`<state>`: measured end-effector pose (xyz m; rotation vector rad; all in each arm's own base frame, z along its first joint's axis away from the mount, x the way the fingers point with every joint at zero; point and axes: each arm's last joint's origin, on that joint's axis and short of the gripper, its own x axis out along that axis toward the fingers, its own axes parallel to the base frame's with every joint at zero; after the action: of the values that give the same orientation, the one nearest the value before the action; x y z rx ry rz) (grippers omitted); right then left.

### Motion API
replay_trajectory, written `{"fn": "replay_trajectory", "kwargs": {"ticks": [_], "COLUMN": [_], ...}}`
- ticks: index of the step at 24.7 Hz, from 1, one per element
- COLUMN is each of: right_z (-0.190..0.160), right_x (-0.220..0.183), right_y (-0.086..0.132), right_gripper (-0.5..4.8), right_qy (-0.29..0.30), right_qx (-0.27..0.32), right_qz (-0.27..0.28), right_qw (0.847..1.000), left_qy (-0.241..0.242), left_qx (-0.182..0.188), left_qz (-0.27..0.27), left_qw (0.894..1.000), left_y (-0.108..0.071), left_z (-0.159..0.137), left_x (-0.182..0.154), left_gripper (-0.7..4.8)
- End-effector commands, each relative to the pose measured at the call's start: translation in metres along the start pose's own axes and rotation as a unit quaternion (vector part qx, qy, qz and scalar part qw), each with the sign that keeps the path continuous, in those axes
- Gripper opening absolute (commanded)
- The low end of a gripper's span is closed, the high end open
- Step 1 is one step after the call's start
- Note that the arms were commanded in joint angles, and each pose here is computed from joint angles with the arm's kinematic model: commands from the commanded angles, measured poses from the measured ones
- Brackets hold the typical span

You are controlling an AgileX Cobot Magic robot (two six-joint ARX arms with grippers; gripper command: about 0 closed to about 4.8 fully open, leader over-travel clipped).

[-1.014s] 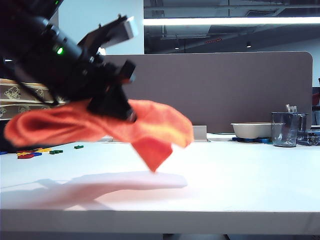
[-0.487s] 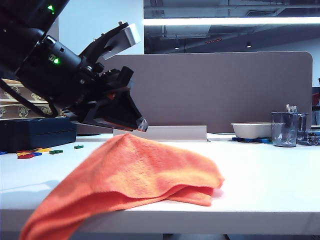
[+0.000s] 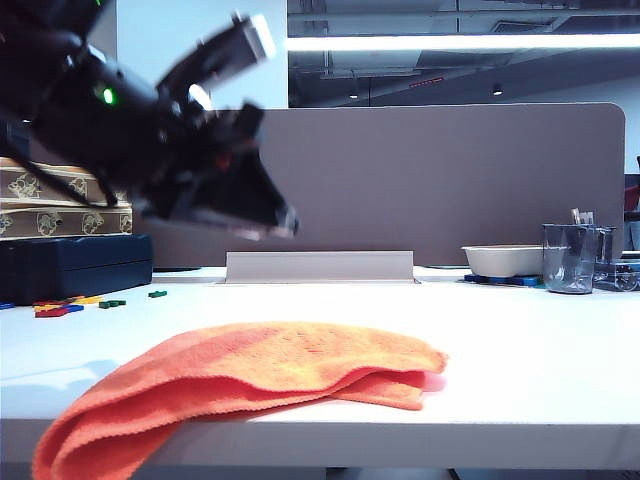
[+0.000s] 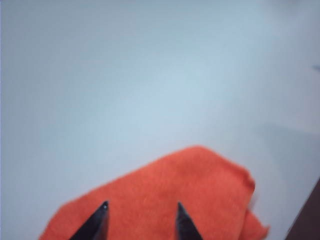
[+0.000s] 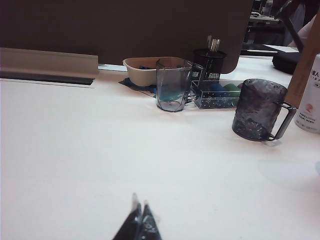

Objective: Use an orange cloth to wipe the letter magnets on the table away for a distance.

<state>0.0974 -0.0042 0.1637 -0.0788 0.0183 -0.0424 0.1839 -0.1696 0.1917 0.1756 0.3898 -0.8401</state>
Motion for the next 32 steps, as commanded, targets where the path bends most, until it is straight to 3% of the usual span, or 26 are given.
{"fn": "replay_trajectory", "kwargs": {"ticks": [1,8,23,32], "right_z": [-0.001,-0.001,-0.001,-0.001], "right_x": [0.000,0.000,0.000,0.000], "right_y": [0.000,0.000,0.000,0.000], "right_gripper": [-0.05,-0.05,-0.05,-0.05], "right_qy": [-0.005,-0.005,-0.005,-0.005], "right_qx": [0.001,0.001,0.001,0.001], "right_qz": [-0.001,-0.001,-0.001,-0.001], "right_qw": [1.000,1.000,1.000,1.000], "left_qy": [-0.051,-0.132,-0.099,-0.114], "left_qx": [0.004,0.008,0.004,0.001], "left_qz": [0.008,0.042,0.061,0.074], "left_qw": [0.999,0.990,0.993,0.991], "left_y": [-0.001,-0.003,-0.006,-0.004], "left_z": [0.016,0.042,0.036,0.024], "left_x": [-0.014,-0.061,-0.100,-0.112], "left_gripper": [1.61,1.61,1.61,1.61]}}
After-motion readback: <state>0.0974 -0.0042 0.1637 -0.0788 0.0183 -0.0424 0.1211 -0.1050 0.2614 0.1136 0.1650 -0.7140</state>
